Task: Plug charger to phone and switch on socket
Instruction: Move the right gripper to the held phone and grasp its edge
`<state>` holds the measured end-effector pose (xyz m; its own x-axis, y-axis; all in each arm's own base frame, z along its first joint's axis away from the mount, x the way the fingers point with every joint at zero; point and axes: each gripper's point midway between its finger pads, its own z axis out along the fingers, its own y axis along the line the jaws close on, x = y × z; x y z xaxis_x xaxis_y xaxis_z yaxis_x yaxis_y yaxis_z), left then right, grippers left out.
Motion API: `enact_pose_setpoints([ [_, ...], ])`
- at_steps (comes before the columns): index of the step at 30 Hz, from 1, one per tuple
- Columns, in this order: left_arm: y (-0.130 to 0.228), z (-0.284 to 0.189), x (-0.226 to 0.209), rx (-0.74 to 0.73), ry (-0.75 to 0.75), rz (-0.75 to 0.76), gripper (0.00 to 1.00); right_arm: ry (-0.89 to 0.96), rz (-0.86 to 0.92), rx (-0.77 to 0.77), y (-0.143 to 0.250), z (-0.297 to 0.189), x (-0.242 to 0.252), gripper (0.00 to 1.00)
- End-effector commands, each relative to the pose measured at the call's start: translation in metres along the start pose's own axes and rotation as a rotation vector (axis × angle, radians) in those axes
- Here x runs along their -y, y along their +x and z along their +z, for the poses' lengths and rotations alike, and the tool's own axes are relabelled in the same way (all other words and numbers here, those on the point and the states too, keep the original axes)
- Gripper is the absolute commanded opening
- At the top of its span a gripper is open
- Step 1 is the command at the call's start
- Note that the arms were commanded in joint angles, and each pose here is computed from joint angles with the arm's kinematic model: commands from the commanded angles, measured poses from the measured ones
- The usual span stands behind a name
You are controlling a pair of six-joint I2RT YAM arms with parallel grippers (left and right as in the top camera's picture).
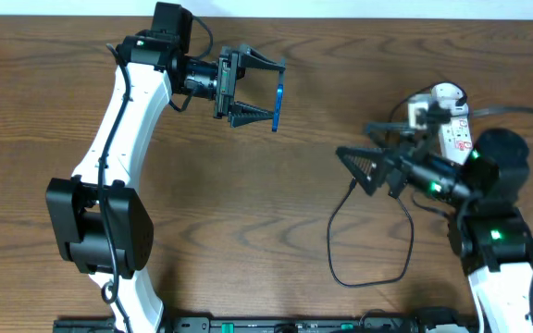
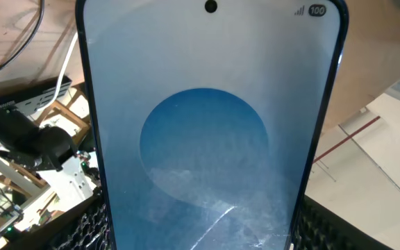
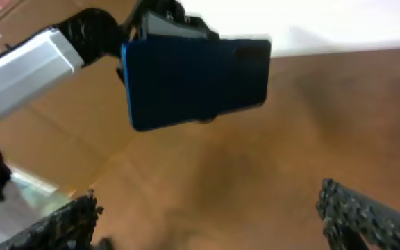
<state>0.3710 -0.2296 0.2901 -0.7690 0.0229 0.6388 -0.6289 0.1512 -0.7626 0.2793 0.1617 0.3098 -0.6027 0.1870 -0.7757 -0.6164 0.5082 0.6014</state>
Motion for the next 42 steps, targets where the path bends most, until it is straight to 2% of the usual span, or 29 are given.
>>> enact_pose_setpoints([
  [1, 0.022, -0.004, 0.012, -0.041, 0.032, 0.034, 0.78, 0.015, 0.003, -0.039, -0.019, 0.006, -0.022, 0.99],
  [6, 0.019, -0.004, 0.010, -0.024, 0.023, 0.034, 0.77, 0.408, -0.013, -0.152, -0.027, 0.007, -0.007, 0.99],
  [11, 0.011, -0.004, 0.006, 0.022, -0.003, 0.032, 0.78, 0.609, -0.037, -0.252, -0.034, 0.019, -0.013, 0.99],
  [17, 0.007, -0.004, 0.004, 0.045, -0.015, 0.025, 0.77, 0.370, -0.129, -0.229, -0.035, 0.080, -0.077, 0.99],
  [22, 0.004, -0.004, 0.002, 0.063, -0.025, 0.021, 0.78, 0.565, 0.016, -0.197, -0.026, 0.083, -0.047, 0.99],
  [25, -0.004, -0.005, -0.002, 0.108, -0.048, 0.005, 0.77, 0.620, 0.054, -0.192, -0.020, 0.092, -0.037, 0.91],
  [27, -0.005, -0.005, -0.002, 0.116, -0.051, -0.002, 0.78, 0.692, 0.056, -0.164, -0.021, 0.095, -0.025, 0.91],
  [33, -0.020, -0.008, -0.008, 0.199, -0.088, -0.007, 0.78, 0.727, 0.077, -0.190, -0.006, 0.122, -0.007, 0.90],
  [38, -0.039, -0.014, -0.018, 0.318, -0.146, -0.017, 0.77, 0.726, 0.094, -0.178, -0.006, 0.131, -0.003, 0.83],
  [42, -0.040, -0.014, -0.018, 0.325, -0.148, -0.017, 0.78, 0.735, 0.092, -0.174, -0.006, 0.132, -0.001, 0.75],
])
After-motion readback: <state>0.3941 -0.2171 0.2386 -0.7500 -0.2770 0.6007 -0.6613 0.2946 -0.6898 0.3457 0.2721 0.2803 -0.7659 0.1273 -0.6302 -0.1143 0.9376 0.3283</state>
